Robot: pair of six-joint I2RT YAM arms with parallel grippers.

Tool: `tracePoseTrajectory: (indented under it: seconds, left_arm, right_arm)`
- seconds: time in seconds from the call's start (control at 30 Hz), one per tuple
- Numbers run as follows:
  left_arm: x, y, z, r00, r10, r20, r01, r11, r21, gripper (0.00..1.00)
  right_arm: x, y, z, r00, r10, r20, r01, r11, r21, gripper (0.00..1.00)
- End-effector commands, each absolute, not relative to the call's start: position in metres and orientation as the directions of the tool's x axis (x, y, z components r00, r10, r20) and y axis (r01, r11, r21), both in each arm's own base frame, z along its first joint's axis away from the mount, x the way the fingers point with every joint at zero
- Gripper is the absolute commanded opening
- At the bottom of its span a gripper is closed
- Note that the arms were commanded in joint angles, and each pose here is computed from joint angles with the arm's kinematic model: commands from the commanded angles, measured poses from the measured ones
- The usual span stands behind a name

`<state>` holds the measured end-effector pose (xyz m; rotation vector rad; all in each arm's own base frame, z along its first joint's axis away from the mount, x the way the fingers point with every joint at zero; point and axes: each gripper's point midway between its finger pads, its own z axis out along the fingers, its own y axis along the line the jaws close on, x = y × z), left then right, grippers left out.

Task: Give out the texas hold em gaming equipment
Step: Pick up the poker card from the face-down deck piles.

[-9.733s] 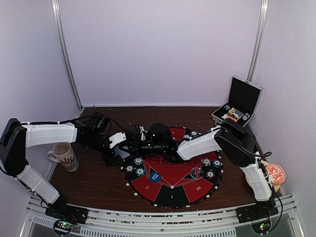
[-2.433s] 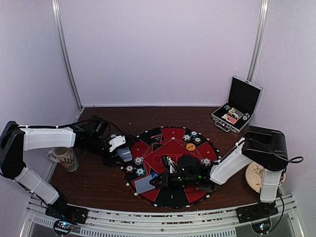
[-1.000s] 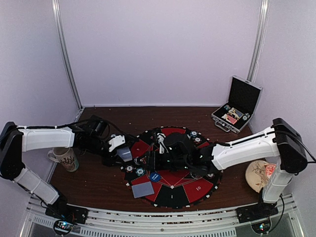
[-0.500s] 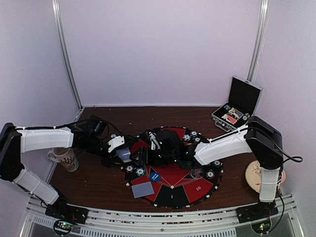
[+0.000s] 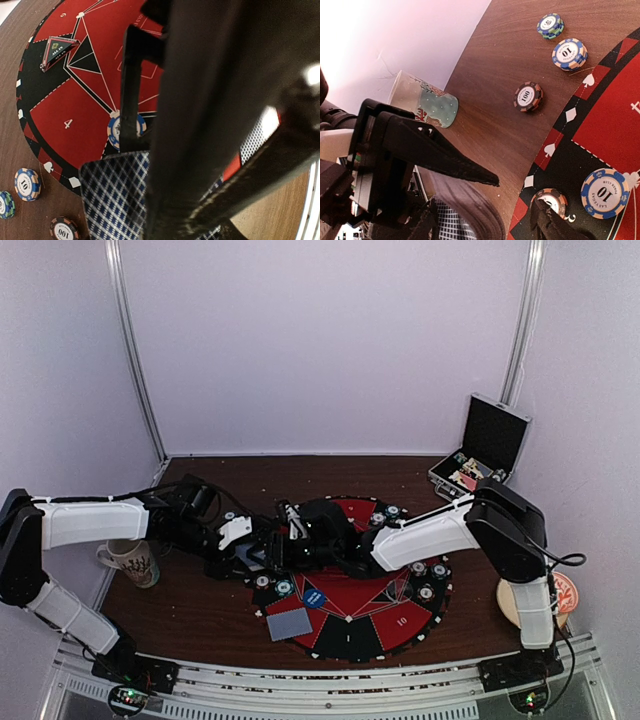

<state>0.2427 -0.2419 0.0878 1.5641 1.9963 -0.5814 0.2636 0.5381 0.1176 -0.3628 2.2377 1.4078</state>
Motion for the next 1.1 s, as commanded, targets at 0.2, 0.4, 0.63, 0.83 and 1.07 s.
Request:
tracePoseTrajectory:
  seconds: [0.2, 0.4, 0.63, 0.83, 1.07]
  left_arm:
    - [0.236, -0.246, 0.095, -0.149, 0.728, -0.669, 0.981, 0.195, -0.006, 0.38]
    - [0.235, -0.246, 0.094, -0.148, 0.729, -0.668, 0.981, 0.193, -0.007, 0.38]
    - [0.235, -0.247, 0.093, -0.148, 0.730, -0.668, 0.982, 0.190, -0.010, 0.38]
    - [0.235, -0.247, 0.092, -0.150, 0.731, -0.666, 0.982, 0.190, -0.012, 0.38]
    - [0.236, -0.247, 0.091, -0.155, 0.734, -0.661, 0.981, 0.195, -0.013, 0.38]
  right_arm:
    - [0.284, 0.539, 0.101, -0.847, 0.029, -0.530, -0.443, 0.512, 0.736, 0.56]
    - [0.294, 0.525, 0.090, -0.849, 0.040, -0.527, -0.420, 0.552, 0.720, 0.44]
    - [0.298, 0.512, 0.091, -0.843, 0.052, -0.535, -0.413, 0.575, 0.706, 0.36]
    - [0.301, 0.502, 0.099, -0.834, 0.062, -0.549, -0.414, 0.587, 0.696, 0.32]
    - [0.290, 0.509, 0.122, -0.829, 0.039, -0.558, -0.463, 0.510, 0.724, 0.30]
